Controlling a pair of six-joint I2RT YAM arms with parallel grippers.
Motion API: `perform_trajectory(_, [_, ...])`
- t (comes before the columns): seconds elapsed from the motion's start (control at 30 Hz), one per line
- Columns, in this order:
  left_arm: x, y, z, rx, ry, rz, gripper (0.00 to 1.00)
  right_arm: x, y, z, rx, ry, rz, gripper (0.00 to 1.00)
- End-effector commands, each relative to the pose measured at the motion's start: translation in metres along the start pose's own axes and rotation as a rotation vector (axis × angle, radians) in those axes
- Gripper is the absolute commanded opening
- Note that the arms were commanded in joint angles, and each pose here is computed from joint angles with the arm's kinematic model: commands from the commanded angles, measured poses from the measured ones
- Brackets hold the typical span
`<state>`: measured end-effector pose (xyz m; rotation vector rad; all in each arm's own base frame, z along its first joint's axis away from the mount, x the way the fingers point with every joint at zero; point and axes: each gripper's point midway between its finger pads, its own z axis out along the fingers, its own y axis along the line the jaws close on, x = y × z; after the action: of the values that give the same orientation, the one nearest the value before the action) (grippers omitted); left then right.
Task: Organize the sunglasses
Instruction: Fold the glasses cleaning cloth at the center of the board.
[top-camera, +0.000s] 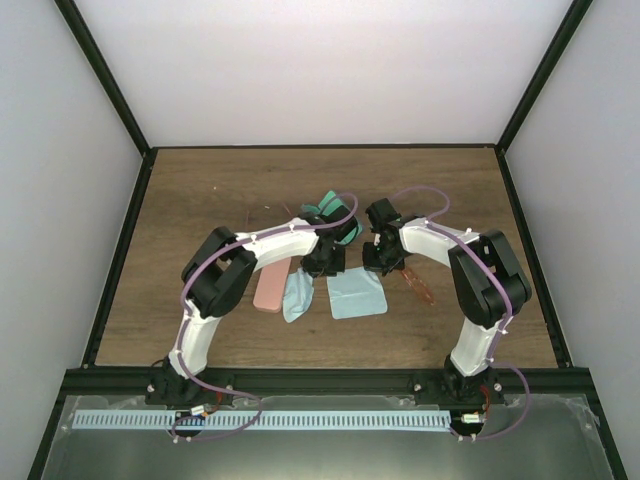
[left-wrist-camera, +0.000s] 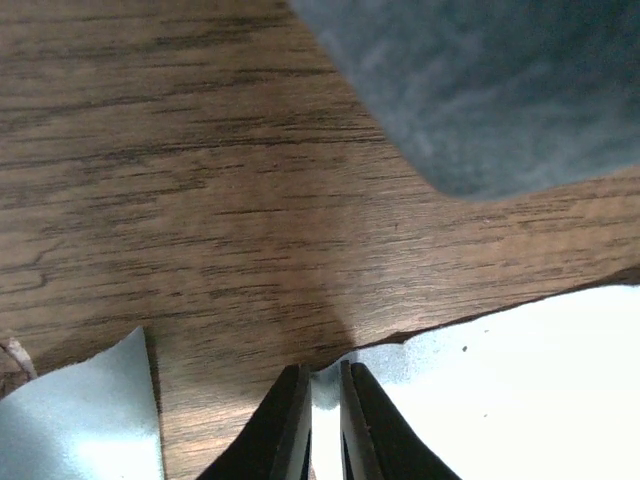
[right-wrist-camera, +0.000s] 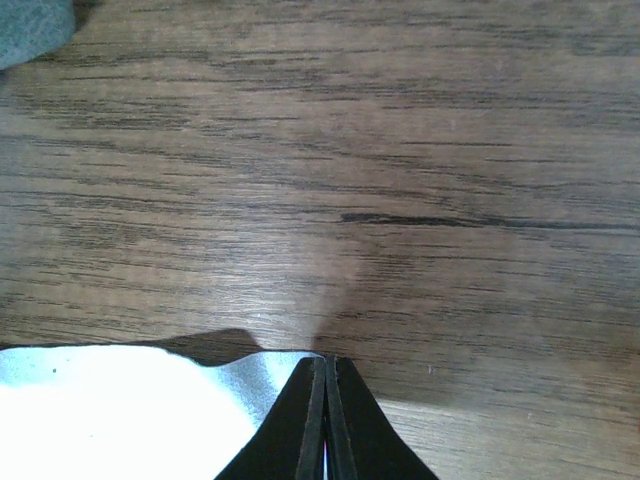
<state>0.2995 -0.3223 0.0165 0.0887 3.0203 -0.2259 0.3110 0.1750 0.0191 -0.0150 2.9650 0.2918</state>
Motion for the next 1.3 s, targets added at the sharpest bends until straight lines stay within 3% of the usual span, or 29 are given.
perform_trajectory(0.0, [0.001, 0.001, 0.008, -0.019, 0.014, 0.013, 0.08, 0.007, 0.002, 0.002, 0.007, 0.025, -0.005, 0.01])
perform_trajectory(0.1, [0.000, 0.001, 0.007, -0.018, 0.009, 0.019, 0.04, 0.007, 0.003, 0.002, 0.004, 0.025, -0.004, 0.01])
perform_trajectory(0.57, [-0.019, -0.013, -0.023, 0.039, -0.082, 0.025, 0.04, -0.005, 0.012, -0.021, -0.030, -0.034, -0.001, 0.01])
perform_trajectory(1.27, [-0.016, -0.018, -0.042, 0.064, -0.104, 0.029, 0.04, 0.005, 0.008, -0.034, -0.038, -0.060, -0.001, 0.01])
